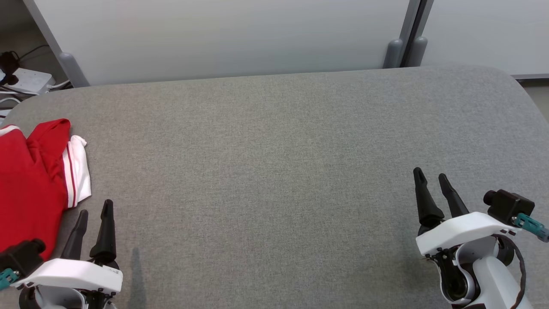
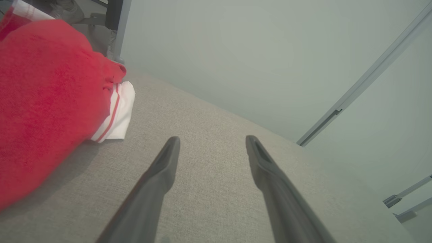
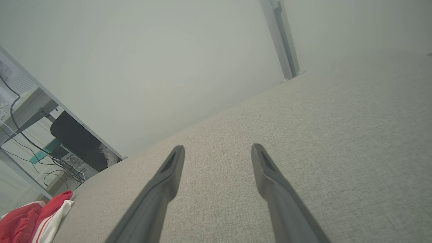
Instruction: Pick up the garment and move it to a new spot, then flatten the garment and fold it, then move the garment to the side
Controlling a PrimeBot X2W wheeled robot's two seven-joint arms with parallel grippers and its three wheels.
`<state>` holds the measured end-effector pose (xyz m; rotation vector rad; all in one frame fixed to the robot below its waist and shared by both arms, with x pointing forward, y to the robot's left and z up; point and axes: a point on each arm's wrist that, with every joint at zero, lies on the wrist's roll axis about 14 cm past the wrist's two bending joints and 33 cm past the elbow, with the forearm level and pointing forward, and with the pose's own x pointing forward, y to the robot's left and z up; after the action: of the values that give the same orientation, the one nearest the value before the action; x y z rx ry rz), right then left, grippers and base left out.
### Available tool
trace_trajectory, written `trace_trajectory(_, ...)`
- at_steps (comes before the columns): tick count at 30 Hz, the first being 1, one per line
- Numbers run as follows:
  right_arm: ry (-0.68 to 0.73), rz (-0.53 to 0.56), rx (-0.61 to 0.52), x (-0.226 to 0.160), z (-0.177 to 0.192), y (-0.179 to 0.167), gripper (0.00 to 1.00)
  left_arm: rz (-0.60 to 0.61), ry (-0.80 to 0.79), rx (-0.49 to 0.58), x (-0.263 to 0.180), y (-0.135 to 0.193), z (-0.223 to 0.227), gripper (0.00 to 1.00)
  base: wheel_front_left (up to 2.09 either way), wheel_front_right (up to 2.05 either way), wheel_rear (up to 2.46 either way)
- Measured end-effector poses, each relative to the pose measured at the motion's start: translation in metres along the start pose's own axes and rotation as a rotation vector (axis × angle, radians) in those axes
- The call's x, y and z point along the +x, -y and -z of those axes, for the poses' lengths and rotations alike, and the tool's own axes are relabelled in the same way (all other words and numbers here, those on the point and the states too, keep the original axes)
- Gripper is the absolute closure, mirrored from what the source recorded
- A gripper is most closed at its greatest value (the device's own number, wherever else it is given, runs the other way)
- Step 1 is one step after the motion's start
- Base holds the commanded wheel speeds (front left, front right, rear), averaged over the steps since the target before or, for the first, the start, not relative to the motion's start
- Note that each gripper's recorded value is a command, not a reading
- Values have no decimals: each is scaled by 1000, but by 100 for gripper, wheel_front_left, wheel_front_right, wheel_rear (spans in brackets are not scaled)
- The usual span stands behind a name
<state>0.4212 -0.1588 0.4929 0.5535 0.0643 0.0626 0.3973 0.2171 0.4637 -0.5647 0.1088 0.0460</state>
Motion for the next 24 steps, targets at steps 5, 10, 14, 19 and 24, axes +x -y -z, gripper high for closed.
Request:
trace_trajectory(5, 5, -8, -63, 0, -1, -1, 0, 4, 7, 59, 2, -2, -4, 0, 0, 0, 0)
trace_trajectory(10, 14, -36, -132, 4, -3, -8, 0, 13, 11, 118, 3, -1, -4, 0, 0, 0, 0)
trace_trajectory(14, 11, -44, -195, 3, -2, -9, 0, 23, 19, 183, 5, -1, -6, 0, 0, 0, 0)
trace_trajectory(19, 23, -56, -262, 5, -6, -11, 0, 37, 34, 245, 7, 3, -10, 0, 0, 0, 0)
trace_trajectory(24, 30, -64, -324, 5, -6, -11, 0, 35, 42, 298, 7, 1, -12, 0, 0, 0, 0)
